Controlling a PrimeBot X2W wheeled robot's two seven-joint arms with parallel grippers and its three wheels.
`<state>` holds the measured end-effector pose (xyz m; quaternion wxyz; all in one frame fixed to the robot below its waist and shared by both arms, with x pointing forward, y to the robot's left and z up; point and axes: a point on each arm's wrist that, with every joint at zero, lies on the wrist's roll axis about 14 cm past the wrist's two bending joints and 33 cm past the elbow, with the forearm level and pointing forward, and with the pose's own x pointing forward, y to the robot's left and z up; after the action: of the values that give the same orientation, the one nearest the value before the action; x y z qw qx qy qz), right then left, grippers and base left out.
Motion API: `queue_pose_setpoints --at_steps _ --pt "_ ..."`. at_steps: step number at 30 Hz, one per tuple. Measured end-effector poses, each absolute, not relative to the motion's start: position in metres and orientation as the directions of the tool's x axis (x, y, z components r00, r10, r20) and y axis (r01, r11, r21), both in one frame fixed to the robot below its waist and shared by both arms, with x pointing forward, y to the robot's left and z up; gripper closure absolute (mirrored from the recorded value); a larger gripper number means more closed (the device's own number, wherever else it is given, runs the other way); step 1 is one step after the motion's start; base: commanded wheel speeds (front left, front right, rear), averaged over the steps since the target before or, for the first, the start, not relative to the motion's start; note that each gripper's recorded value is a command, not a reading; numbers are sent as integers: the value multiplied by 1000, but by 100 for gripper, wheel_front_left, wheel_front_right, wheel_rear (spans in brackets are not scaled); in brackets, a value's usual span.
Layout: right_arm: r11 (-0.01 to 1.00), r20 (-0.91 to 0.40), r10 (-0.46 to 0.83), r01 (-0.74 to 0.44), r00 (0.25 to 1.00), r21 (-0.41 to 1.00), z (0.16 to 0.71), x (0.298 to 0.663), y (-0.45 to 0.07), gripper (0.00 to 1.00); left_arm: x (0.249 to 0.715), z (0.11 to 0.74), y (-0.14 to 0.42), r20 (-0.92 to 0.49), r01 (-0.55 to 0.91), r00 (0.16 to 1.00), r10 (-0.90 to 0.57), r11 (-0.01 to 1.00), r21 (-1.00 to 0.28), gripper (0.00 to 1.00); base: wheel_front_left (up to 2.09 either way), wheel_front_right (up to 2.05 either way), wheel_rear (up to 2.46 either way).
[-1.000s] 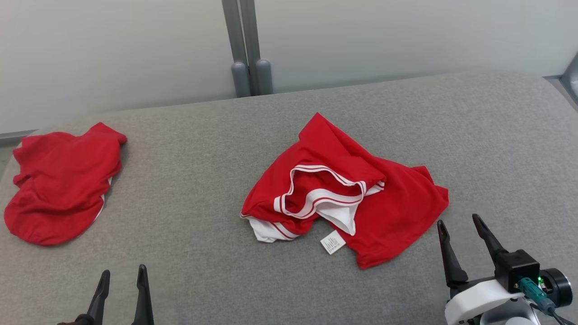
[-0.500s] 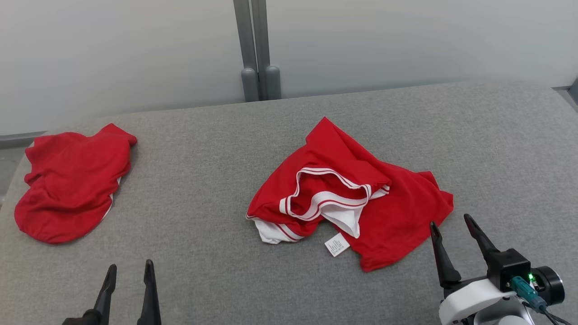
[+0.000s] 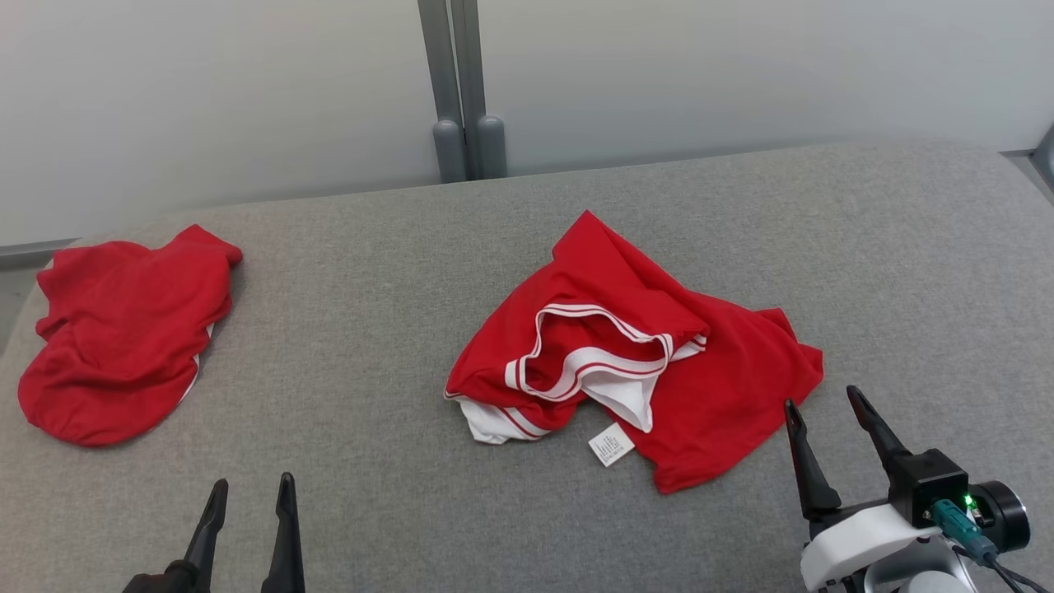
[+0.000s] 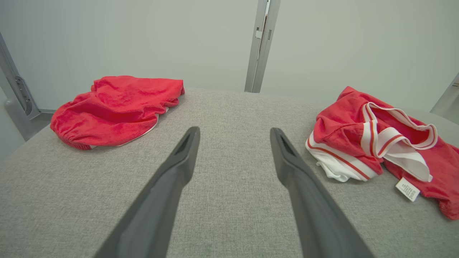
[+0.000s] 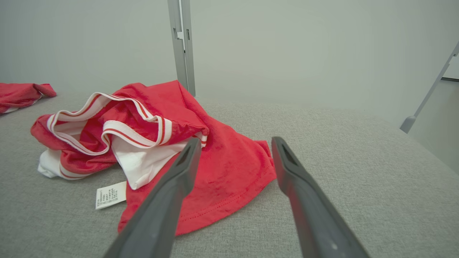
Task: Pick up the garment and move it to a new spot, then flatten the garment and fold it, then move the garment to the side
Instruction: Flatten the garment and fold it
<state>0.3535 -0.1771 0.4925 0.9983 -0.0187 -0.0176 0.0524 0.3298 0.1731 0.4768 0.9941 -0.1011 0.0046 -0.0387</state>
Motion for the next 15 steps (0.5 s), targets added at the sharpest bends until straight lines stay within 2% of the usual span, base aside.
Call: queue_pose_setpoints --at_steps 11,15 --pt "994 26 100 -99 995 -38 490 354 -179 0 333 475 168 -7 98 995 -102 976 -195 0 0 0 0" --pt "995 25 98 -97 995 -37 490 355 -180 0 343 484 152 20 160 987 -159 970 -186 0 0 0 0"
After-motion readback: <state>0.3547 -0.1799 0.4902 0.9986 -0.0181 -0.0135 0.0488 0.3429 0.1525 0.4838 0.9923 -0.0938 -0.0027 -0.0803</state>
